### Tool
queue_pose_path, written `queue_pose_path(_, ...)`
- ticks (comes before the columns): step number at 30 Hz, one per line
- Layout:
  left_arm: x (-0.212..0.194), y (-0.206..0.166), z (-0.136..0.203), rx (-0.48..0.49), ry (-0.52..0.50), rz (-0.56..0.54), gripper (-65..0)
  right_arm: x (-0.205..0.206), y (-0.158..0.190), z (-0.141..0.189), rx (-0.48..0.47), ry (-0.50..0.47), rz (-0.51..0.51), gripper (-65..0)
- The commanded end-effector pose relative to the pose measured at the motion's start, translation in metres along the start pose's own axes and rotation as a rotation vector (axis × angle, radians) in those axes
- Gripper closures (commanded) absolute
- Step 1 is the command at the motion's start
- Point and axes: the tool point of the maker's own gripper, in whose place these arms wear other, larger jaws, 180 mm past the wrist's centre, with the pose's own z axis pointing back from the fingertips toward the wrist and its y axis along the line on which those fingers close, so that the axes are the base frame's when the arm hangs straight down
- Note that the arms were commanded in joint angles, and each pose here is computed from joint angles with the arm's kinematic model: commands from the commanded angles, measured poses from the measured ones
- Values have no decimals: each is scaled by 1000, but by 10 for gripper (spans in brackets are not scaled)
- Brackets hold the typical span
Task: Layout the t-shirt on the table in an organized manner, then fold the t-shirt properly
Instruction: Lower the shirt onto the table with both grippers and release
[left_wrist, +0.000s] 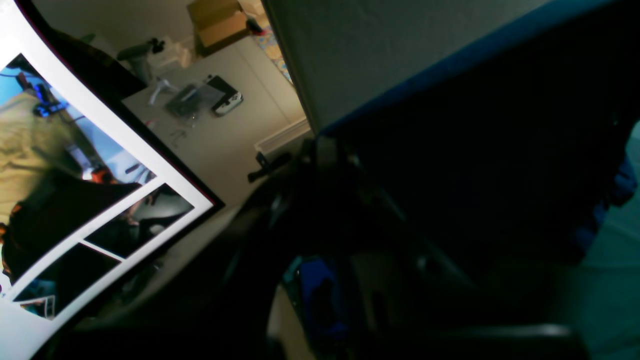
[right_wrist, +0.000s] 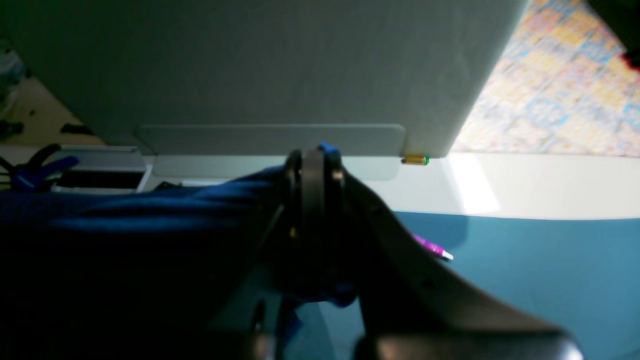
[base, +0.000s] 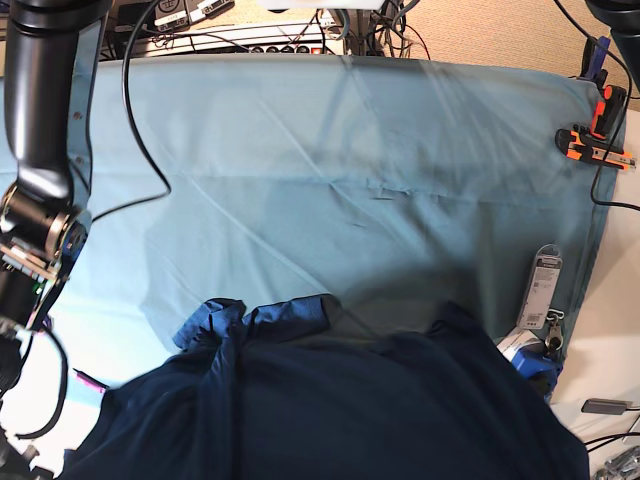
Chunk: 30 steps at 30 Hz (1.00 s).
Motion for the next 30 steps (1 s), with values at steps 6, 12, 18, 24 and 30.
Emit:
queue_pose_path(6, -26, -1, 1, 4, 30, 43, 0, -23, -5, -3, -7, 34, 29, 0)
queue_pose_path(12, -66, -11, -7, -4, 71, 53, 0, -27, -5, -6, -6, 6, 29, 0)
queue_pose_path(18, -63, 6, -24, 168, 31, -56, 0, -15, -6, -6, -22, -61, 7, 0)
queue_pose_path(24, -57, -22, -62, 175, -7, -86, 0, -23, -4, -14, -76, -44, 21, 0)
queue_pose_path(30, -83, -67, -110, 108, 22, -45, 0, -50, 5, -28, -112, -17, 71, 0)
